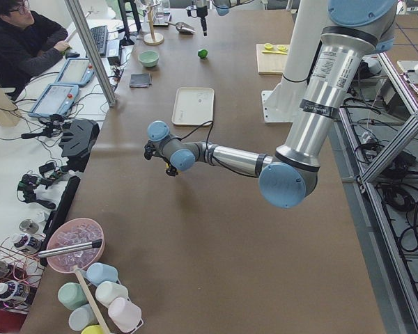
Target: Place all lemons on tray
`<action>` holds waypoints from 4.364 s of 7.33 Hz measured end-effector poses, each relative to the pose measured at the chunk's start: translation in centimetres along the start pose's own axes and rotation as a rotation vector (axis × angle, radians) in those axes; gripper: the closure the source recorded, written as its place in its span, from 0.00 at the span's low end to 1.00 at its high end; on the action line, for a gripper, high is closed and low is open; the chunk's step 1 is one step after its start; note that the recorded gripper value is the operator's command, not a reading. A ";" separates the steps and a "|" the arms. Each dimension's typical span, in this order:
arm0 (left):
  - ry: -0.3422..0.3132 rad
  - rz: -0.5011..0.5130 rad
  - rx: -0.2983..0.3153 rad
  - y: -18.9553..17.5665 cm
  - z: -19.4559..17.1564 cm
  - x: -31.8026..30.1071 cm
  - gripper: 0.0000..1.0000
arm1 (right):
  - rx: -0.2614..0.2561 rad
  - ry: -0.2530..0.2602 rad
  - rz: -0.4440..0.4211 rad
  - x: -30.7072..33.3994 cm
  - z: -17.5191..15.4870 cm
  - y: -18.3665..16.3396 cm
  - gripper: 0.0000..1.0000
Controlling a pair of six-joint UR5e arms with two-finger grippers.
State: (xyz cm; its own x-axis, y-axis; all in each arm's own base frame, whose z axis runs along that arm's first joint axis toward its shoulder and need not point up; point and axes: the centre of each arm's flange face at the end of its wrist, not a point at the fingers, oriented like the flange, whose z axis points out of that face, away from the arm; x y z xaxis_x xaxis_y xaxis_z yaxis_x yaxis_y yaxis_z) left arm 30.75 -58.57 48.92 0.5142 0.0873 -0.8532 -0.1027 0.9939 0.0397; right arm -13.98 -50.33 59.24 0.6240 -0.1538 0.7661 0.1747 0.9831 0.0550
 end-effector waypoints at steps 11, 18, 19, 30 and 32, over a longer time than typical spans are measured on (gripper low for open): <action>0.102 -0.237 0.017 1.5 5.8 28.6 0.02 | 0.004 -0.009 -0.003 -0.7 -0.3 -0.1 0.00; 0.004 -0.085 0.115 -4.7 -5.2 2.9 0.02 | 0.014 0.016 0.066 -8.2 0.9 -0.9 0.00; -0.039 -0.007 0.103 -4.1 -4.8 -2.1 0.02 | 0.019 0.043 0.060 -9.3 1.6 -0.7 0.00; -0.100 0.093 0.063 -3.3 -3.5 -9.2 0.02 | -0.025 0.156 -0.303 -14.6 8.0 -1.8 1.00; -0.100 0.093 0.063 -3.3 -3.5 -9.3 0.02 | -0.028 0.163 -0.301 -14.8 8.1 -2.2 1.00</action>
State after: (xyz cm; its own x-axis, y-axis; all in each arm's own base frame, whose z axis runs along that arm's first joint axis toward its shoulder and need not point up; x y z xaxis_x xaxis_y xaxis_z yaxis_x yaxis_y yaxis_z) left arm 23.36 -62.90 54.87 0.5874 0.1825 -0.7885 -0.1018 0.9832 0.1517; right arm -29.79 -49.42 53.01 0.6549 -0.4523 0.6054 0.3884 0.8886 0.2438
